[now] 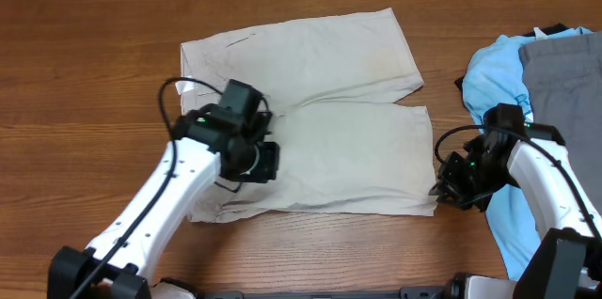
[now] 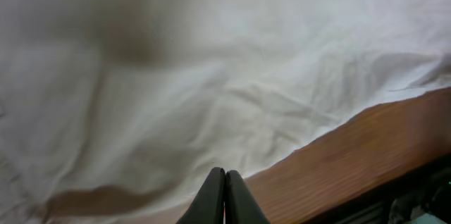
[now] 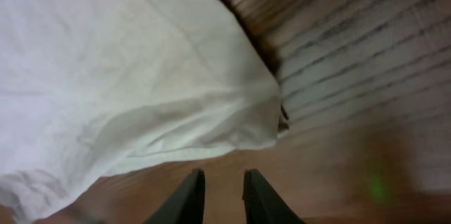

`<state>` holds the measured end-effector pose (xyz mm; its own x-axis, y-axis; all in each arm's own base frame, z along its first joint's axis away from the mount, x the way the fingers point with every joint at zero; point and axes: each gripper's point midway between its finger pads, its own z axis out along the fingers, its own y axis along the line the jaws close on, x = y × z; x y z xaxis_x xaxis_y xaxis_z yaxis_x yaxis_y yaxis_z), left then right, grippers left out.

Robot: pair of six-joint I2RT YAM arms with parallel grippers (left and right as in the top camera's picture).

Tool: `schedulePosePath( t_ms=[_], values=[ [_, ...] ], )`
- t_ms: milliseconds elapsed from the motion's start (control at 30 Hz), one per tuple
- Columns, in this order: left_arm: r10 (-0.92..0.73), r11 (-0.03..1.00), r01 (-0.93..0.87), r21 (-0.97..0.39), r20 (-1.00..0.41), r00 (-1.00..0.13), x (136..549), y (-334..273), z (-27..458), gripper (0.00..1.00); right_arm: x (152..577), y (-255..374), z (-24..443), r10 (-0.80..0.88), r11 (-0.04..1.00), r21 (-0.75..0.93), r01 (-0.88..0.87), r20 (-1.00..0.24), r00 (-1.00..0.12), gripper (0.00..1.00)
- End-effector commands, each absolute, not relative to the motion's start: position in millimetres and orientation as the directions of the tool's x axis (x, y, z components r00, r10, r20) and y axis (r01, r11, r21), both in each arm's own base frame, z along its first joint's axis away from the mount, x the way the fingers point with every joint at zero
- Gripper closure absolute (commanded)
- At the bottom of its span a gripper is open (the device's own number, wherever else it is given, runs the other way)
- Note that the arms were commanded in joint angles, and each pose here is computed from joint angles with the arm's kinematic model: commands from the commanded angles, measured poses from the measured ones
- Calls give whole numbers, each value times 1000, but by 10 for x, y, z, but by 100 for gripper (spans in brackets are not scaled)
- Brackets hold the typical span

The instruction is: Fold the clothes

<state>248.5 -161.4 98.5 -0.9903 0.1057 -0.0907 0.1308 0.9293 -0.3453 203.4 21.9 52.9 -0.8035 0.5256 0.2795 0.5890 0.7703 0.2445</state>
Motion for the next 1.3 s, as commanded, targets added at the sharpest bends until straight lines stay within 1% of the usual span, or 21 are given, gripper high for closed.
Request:
schedulePosePath(
  t_ms=[0,100,200,333,400,467,600,700,867,1000,1100,1200,1267],
  values=[
    [143,923,159,-350,-72,-987,2477,-1780,828,94,2007,256,406,553,743,256,618,286,-783,76],
    [144,934,154,-323,-56,-988,2529,-1812,666,93,1962,290,334,549,738,267,620,296,-781,76],
    [145,941,140,-309,-6,-989,2536,-1819,458,93,1961,288,273,540,746,276,606,282,-793,76],
    [149,947,105,-305,124,-981,2392,-1822,169,96,2022,278,273,520,762,295,576,252,-816,70],
    [171,944,109,-311,179,-969,2294,-1841,64,96,2063,282,308,519,760,305,573,246,-819,63],
    [186,949,115,-295,226,-956,2205,-1830,-35,96,2116,282,366,509,765,318,560,235,-828,59],
    [228,949,151,-276,271,-935,2062,-1848,-149,96,2258,263,529,496,774,338,536,202,-844,56],
    [252,951,185,-248,273,-929,2005,-1844,-167,96,2414,235,720,482,786,356,506,159,-861,53],
    [299,949,259,-177,256,-919,1948,-1838,-178,96,2689,181,1133,436,819,387,423,57,-898,43],
    [310,948,289,-134,188,-932,1987,-1879,-49,95,2820,154,1408,408,838,398,373,-4,-913,39],
    [273,958,263,-114,90,-958,2064,-1909,217,93,2807,157,1512,383,850,397,347,-11,-924,38],
    [195,975,192,-109,15,-981,2074,-1867,527,92,2734,169,1511,374,851,391,350,16,-927,37],
    [146,982,146,-117,-7,-989,2032,-1818,696,94,2686,178,1508,374,850,386,358,36,-927,37]
  ],
)
